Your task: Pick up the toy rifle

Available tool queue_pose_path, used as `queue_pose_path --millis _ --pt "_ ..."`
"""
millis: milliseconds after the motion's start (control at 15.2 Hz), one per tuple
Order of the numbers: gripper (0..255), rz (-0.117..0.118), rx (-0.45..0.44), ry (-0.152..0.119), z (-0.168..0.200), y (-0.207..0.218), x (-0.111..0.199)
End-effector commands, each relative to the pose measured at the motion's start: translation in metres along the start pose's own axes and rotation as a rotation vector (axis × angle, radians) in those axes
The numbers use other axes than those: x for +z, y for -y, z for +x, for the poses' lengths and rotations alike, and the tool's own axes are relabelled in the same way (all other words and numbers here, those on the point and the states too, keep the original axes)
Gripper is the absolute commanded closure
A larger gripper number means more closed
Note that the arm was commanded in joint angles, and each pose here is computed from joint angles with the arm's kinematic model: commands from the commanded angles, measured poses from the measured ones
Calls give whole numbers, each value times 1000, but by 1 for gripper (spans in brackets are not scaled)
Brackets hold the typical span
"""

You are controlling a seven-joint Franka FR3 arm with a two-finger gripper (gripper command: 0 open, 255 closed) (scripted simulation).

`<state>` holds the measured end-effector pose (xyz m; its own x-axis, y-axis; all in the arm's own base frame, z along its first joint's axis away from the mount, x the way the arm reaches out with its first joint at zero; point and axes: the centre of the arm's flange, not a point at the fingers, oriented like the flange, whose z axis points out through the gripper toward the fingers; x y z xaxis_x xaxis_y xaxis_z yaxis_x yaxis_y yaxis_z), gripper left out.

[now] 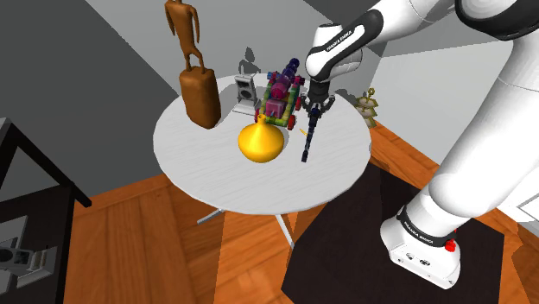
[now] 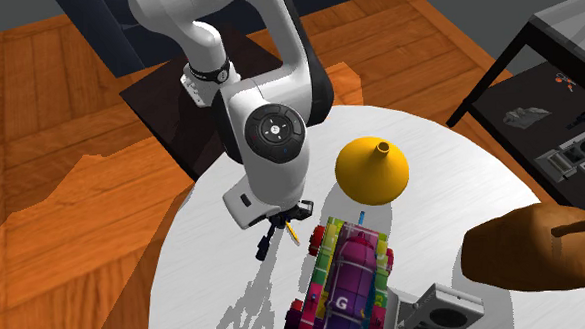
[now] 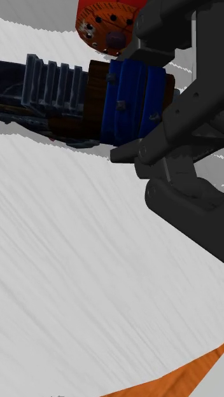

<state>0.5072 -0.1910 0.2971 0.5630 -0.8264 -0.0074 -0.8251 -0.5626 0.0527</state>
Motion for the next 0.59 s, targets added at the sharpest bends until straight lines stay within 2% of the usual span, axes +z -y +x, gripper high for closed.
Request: queue_pose_path --millis 0,330,528 --pt "255 -1 0 1 0 0 1" --pt "255 -1 0 1 -1 0 1" --pt "255 -1 0 1 -1 -1 -15"
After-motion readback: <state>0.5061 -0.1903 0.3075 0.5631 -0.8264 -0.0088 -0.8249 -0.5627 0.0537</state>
